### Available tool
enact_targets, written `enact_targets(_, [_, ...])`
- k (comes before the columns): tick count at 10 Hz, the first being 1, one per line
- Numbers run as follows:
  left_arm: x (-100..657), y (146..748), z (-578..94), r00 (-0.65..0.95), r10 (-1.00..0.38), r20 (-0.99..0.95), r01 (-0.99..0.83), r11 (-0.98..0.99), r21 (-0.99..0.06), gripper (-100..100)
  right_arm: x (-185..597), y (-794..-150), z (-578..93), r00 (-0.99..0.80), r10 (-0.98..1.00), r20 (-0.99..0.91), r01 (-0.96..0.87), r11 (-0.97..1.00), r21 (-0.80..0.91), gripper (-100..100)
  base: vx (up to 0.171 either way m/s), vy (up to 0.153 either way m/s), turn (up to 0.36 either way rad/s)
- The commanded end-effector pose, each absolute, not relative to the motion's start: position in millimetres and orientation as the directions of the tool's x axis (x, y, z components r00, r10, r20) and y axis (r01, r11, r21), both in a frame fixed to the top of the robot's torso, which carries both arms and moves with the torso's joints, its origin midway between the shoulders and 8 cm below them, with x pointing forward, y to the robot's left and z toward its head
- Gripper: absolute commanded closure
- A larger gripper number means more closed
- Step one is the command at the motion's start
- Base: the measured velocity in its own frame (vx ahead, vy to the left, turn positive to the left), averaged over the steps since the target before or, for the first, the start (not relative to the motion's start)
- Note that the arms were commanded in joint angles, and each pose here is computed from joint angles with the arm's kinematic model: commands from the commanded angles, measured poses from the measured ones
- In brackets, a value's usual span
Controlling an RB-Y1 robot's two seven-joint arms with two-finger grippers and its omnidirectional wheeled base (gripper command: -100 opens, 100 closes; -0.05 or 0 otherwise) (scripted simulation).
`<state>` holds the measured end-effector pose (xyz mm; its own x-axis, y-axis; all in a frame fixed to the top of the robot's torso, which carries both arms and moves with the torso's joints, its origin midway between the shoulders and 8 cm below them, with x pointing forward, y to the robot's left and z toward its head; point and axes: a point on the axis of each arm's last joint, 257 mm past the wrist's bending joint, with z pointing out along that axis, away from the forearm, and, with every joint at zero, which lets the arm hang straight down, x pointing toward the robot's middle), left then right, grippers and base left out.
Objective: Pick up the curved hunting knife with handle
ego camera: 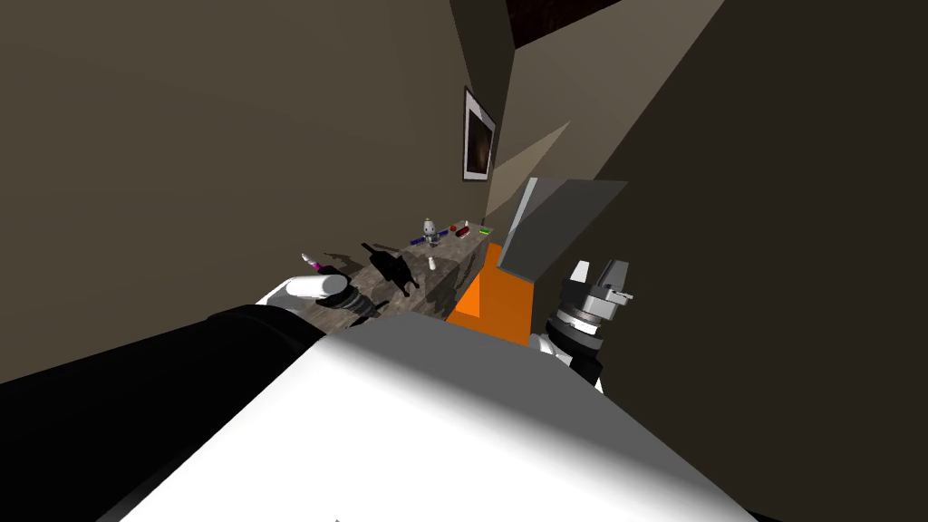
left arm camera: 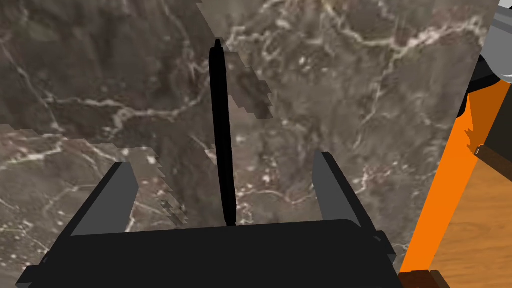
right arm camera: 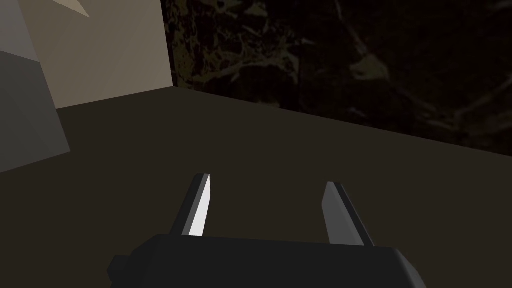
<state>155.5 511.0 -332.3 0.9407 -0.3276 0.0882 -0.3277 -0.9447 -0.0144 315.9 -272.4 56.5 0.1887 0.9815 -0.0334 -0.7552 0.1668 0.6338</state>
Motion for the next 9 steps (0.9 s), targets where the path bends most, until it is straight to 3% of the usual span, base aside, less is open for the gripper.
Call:
enact_targets(1, [155.5,511.0,-332.3,0.941,-0.328,0.088,-0.328,-0.945,-0.014,-100,315.9,-272.4,56.5,0.189,0.981,-0.033,-0.755,0.167,0.634,0,0.012,-0.002,0.001])
enact_targets(2, [154.4,510.9,-332.1,0.942,-0.326,0.085,-0.326,-0.945,-0.012,0,315.9,-272.4,56.5,0.189,0.981,-0.033,-0.755,0.167,0.634,0,0.000,0.000,0.000])
enact_targets(3, [150.8,519.8,-334.2,0.938,-0.338,0.084,-0.338,-0.941,-0.014,-100,315.9,-272.4,56.5,0.189,0.981,-0.033,-0.755,0.167,0.634,0,0.043,-0.018,0.083])
enact_targets(9, [137.8,544.4,-341.0,0.928,-0.363,0.082,-0.363,-0.932,-0.016,-100,315.8,-272.4,56.5,0.189,0.981,-0.033,-0.755,0.167,0.634,0,0.068,-0.047,0.073])
